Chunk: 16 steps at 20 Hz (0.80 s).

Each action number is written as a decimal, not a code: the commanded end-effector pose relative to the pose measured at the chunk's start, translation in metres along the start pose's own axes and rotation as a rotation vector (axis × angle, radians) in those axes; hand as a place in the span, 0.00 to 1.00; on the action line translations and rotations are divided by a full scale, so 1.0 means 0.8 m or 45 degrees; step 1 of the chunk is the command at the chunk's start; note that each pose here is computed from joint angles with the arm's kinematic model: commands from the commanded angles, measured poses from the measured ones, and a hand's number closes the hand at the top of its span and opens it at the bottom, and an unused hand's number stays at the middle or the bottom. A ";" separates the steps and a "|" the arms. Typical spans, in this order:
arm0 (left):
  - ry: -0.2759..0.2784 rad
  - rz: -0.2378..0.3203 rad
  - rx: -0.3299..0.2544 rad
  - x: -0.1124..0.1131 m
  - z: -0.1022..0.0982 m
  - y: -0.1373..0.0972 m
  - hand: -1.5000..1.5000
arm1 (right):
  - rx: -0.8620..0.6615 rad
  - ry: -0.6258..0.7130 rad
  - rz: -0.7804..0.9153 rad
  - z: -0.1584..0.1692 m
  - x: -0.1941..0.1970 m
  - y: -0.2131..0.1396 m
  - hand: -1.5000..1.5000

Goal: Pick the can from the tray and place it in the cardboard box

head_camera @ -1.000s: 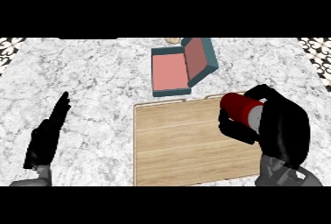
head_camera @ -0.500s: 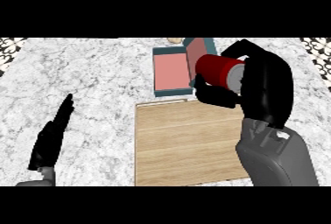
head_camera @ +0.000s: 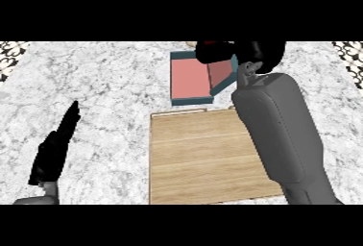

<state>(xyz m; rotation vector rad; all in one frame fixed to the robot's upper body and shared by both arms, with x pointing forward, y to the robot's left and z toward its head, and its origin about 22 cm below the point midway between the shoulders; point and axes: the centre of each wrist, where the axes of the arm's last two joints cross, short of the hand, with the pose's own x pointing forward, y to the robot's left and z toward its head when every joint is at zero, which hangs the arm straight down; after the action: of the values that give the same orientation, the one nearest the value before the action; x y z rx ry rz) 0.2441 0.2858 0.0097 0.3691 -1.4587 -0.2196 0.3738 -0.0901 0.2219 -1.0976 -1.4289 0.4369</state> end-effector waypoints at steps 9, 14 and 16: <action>-0.032 0.014 -0.026 0.006 -0.001 -0.011 0.50 | 0.168 0.132 0.073 -0.068 -0.013 0.090 1.00; -0.025 0.007 -0.014 0.016 -0.020 0.004 0.50 | 0.213 0.269 -0.019 -0.085 -0.009 0.088 0.00; -0.039 0.008 -0.034 -0.001 0.003 -0.013 0.50 | 0.195 0.284 -0.024 -0.080 -0.038 0.114 0.00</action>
<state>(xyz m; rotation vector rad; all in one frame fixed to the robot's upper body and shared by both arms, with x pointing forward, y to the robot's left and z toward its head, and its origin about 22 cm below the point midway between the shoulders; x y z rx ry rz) 0.2497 0.2776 0.0111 0.3514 -1.4775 -0.2345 0.4555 -0.0910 0.1599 -1.0001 -1.2236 0.4316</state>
